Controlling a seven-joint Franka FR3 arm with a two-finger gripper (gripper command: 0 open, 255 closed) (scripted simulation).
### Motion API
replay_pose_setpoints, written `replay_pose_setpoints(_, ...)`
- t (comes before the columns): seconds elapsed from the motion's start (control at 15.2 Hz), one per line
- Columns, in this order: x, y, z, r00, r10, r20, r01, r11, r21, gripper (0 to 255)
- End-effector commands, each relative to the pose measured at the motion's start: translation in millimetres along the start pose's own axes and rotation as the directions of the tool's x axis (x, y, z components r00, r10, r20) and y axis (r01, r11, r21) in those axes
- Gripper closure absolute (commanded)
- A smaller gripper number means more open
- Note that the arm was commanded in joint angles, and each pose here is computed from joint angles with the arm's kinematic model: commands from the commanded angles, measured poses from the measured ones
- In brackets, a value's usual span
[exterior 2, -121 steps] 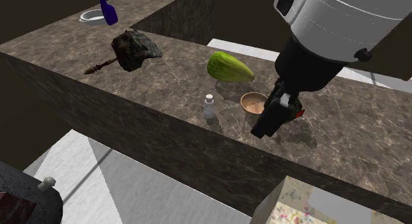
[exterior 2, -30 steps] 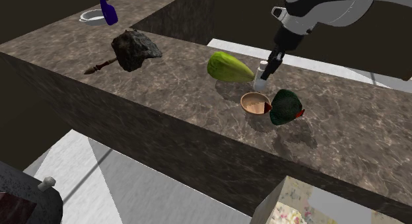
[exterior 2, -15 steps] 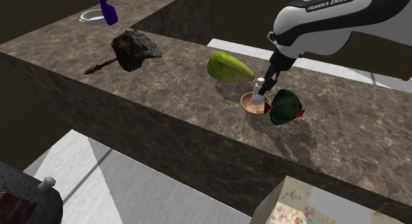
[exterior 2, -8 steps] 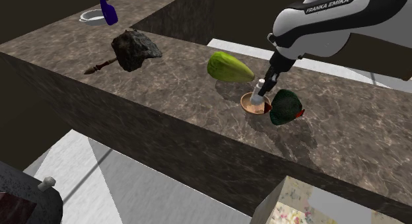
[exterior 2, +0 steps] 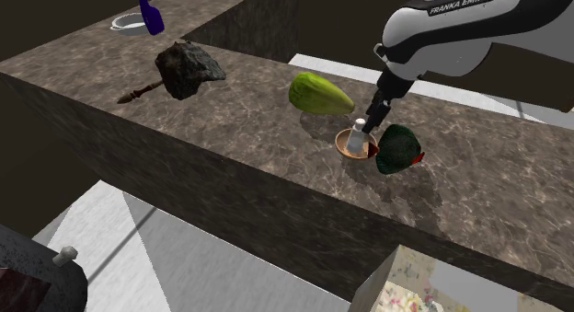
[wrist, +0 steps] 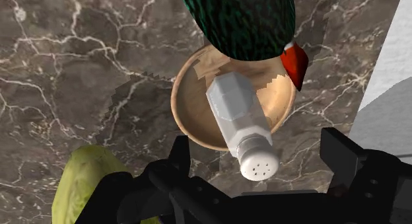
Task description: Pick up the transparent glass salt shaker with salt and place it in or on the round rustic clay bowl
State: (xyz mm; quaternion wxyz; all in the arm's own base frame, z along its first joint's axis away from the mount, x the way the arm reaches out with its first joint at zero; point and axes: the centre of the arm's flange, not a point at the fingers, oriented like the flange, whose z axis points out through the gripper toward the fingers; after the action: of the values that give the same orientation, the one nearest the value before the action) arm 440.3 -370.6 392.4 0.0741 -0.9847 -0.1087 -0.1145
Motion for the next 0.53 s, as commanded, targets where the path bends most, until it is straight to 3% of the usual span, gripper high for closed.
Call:
replay_pose_setpoints(0.0,0.2,-0.3,-19.7,1.0,0.0,0.0,0.0,1.0,0.0,0)
replay_pose_setpoints(0.13,0.2,-0.3,-43.3,1.0,0.0,0.0,0.0,1.0,0.0,0)
replay_pose_setpoints(0.46,0.2,-0.3,-43.3,1.0,0.0,0.0,0.0,1.0,0.0,0)
